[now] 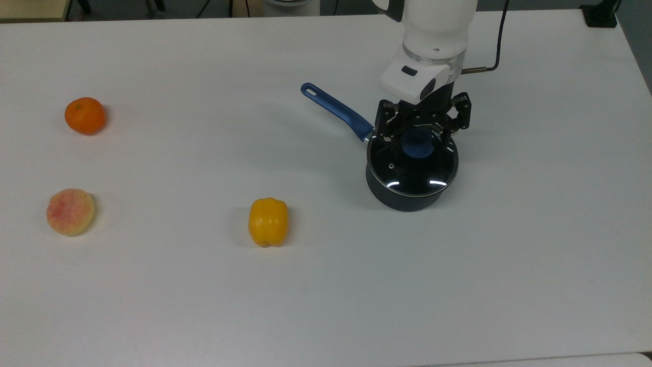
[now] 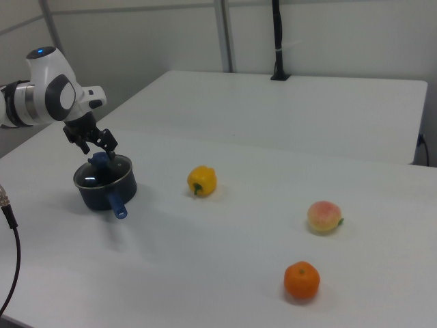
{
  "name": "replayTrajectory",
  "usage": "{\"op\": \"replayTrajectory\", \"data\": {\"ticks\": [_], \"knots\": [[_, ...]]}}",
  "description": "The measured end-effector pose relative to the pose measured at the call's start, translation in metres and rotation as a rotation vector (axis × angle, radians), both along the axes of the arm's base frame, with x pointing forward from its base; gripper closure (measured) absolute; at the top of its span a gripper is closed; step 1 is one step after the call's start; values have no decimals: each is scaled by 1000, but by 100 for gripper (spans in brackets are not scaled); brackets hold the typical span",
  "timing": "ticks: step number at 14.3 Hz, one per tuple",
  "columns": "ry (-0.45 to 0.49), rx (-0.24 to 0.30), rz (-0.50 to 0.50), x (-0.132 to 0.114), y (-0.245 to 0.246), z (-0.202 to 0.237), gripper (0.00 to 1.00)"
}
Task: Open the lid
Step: 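Close the gripper on the blue knob of the lid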
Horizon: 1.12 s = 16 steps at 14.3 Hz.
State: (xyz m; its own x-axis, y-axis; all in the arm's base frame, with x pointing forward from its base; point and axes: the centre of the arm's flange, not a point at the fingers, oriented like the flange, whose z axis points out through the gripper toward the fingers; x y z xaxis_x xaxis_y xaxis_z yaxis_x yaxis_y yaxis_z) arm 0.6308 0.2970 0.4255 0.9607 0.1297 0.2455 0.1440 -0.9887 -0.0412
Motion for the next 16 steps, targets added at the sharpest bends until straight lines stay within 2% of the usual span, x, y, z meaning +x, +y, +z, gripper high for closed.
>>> {"op": "replayTrajectory", "data": {"ticks": [7,10,11,13,14,16], "knots": [[-6,-24,30,-2,10,-9,0],[-10,-25,31,-1,9,-11,4],[-16,-38,38,-1,9,-11,22],[-25,-54,48,-1,9,-11,30],[-27,-57,50,-1,10,-11,40],[-27,-58,51,-1,10,-11,40]]}}
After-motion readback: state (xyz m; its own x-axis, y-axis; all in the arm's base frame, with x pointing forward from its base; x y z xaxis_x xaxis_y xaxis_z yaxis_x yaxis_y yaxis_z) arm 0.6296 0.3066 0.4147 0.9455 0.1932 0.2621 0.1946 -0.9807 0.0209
